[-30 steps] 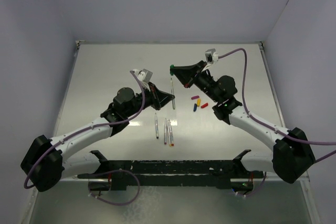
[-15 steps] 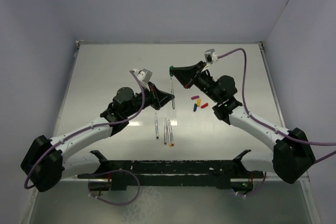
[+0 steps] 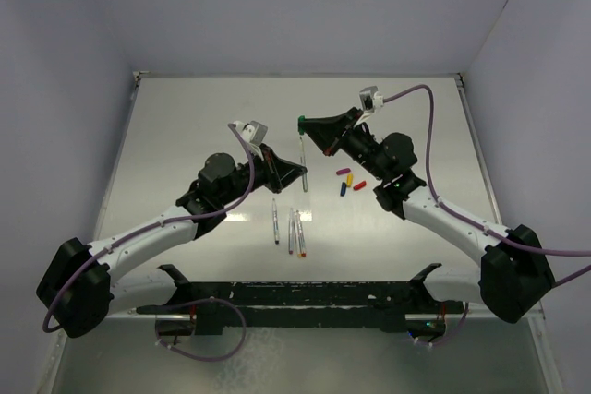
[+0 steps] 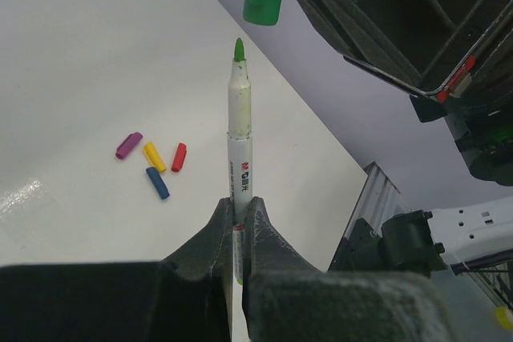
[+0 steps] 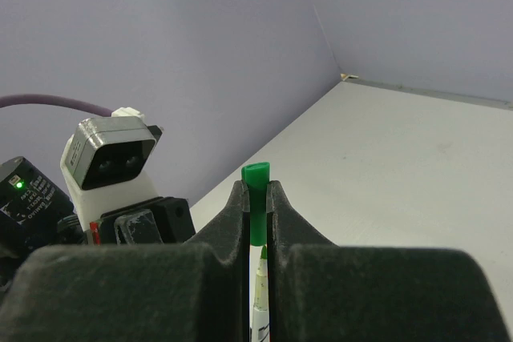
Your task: Insert the pens into the pen caps
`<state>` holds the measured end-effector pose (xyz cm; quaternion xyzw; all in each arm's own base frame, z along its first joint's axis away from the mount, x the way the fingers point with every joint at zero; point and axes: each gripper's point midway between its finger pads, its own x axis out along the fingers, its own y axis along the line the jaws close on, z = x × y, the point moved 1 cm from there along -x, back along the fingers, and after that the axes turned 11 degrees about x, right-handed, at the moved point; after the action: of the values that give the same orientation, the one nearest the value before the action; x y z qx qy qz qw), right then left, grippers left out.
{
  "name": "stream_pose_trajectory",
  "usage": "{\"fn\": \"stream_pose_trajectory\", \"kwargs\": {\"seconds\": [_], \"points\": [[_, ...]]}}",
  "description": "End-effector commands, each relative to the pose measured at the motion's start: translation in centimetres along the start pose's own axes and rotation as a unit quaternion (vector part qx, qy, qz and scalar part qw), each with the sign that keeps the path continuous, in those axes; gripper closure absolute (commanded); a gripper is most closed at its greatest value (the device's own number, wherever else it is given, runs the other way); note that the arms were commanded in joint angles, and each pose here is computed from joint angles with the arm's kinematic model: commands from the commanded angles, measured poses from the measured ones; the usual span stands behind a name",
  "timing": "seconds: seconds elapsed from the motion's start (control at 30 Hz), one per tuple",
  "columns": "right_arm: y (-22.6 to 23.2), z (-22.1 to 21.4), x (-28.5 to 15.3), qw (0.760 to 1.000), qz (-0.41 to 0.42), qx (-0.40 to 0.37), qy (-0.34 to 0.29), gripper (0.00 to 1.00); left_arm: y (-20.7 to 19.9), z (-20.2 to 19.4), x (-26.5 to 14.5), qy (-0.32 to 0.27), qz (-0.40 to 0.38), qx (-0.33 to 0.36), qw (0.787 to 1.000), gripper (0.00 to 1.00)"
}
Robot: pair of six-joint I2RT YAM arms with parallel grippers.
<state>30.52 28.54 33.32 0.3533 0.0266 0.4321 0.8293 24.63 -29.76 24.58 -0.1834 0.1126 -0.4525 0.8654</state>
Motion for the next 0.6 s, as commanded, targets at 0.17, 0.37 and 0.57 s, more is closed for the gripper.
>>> {"fn": "stream_pose_trajectory", "kwargs": {"seconds": [0.17, 0.37, 0.57], "points": [[1.4, 1.0, 0.1, 0.999, 0.029, -0.006, -0.012, 1.00, -1.0, 2.5, -0.2, -0.036, -0.024, 0.016, 0.999, 1.00], [0.9, 0.4, 0.0, 1.000, 0.023, -0.010, -0.004, 1.00, -1.3, 2.7, -0.1, -0.038, -0.029, 0.015, 0.999, 1.00], [0.6, 0.1, 0.0, 1.000, 0.021, -0.011, -0.002, 1.00, -1.4, 2.5, 0.0, -0.034, -0.035, 0.012, 0.999, 1.00]]}}
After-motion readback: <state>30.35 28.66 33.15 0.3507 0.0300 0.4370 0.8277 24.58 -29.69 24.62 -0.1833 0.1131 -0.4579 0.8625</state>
